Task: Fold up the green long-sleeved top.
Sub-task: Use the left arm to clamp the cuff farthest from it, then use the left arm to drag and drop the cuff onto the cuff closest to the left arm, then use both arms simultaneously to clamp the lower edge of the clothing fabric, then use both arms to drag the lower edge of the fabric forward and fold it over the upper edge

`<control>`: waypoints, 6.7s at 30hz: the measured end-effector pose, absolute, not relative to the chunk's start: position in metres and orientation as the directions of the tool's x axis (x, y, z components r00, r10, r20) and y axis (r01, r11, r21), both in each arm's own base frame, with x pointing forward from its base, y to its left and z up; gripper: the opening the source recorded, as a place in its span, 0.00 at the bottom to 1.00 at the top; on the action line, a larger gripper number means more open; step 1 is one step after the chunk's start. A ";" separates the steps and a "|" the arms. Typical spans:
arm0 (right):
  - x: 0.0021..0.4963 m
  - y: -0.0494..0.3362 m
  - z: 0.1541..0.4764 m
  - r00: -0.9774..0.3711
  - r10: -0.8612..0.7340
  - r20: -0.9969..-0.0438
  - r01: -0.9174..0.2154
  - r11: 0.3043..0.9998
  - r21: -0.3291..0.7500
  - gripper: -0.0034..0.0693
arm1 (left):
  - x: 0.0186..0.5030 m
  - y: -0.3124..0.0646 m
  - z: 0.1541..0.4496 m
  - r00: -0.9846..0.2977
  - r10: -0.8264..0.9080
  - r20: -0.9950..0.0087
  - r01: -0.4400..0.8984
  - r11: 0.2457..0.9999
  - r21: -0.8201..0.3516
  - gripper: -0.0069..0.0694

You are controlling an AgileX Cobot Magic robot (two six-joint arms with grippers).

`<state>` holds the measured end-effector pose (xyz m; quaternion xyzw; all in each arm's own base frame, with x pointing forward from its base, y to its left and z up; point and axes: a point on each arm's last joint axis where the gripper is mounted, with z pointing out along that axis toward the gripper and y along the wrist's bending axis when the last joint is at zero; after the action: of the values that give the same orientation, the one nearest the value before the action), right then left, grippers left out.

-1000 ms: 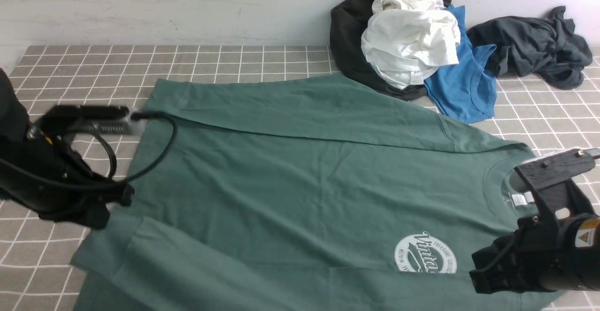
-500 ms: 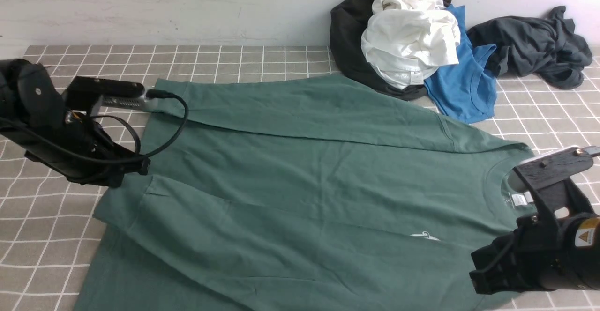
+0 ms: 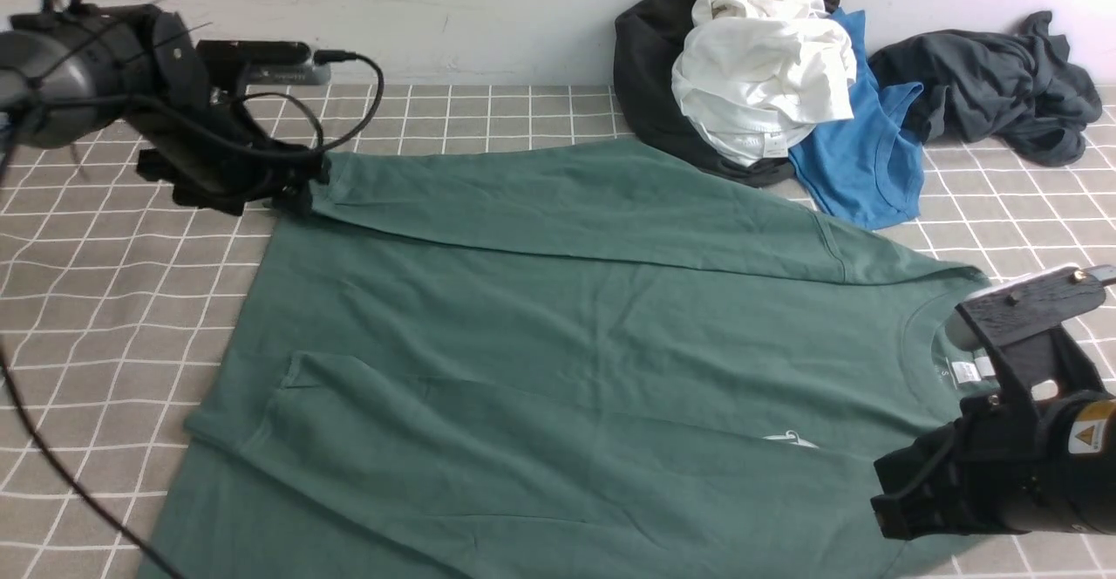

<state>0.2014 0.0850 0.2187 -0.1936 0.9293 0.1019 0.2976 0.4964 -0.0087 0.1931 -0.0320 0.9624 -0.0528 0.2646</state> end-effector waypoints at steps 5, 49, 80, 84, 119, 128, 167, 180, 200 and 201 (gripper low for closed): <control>0.202 0.084 0.219 -0.740 -0.318 -0.593 -0.431 0.901 0.055 0.03 | 0.531 -0.009 0.170 -0.837 -0.216 -0.502 -0.140 0.973 -0.186 0.75; 0.190 0.074 0.242 -0.618 -0.431 -0.658 -0.495 0.863 -0.100 0.03 | 0.440 -0.025 0.229 -0.989 -0.020 -0.145 -0.012 0.999 -0.053 0.12; 0.184 0.078 0.242 -0.669 -0.365 -0.647 -0.483 0.875 0.007 0.03 | 0.231 -0.080 0.198 -0.652 0.744 0.146 0.750 0.661 -0.018 0.71; 0.182 0.080 0.241 -0.655 -0.407 -0.637 -0.526 0.851 -0.003 0.03 | 0.195 -0.076 0.159 -0.441 0.875 0.198 0.890 0.455 -0.027 0.65; 0.179 0.083 0.245 -0.629 -0.416 -0.657 -0.564 0.825 0.018 0.03 | 0.193 -0.069 0.152 -0.408 0.900 0.150 0.909 0.385 0.161 0.10; 0.169 0.082 0.259 -0.528 -0.568 -0.631 -0.688 0.722 -0.074 0.04 | 0.181 -0.061 0.208 -0.588 0.808 -0.044 0.754 0.567 0.331 0.09; 0.309 0.069 0.228 -0.638 -0.638 -0.431 -0.551 0.770 -0.322 0.05 | 0.276 -0.047 0.290 -0.762 0.319 -0.563 0.191 0.943 0.274 0.10; 0.441 0.071 0.215 -0.697 -0.505 -0.509 -0.428 0.863 -0.269 0.05 | 0.485 -0.051 0.251 -0.754 0.208 -0.623 0.063 0.967 0.247 0.11; 0.468 0.131 0.220 -0.658 -0.526 -0.539 -0.618 0.786 -0.014 0.21 | 0.528 -0.061 0.203 -0.911 0.217 -0.350 0.163 0.971 0.176 0.67; 0.468 0.133 0.219 -0.647 -0.537 -0.541 -0.633 0.774 -0.010 0.20 | 0.527 -0.062 0.203 -0.913 0.218 -0.345 0.169 0.971 0.167 0.65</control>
<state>0.4676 0.1332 0.2188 -0.3239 0.9030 0.0905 0.2673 0.5269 -0.0618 0.2029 0.0992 0.9756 0.0671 0.1838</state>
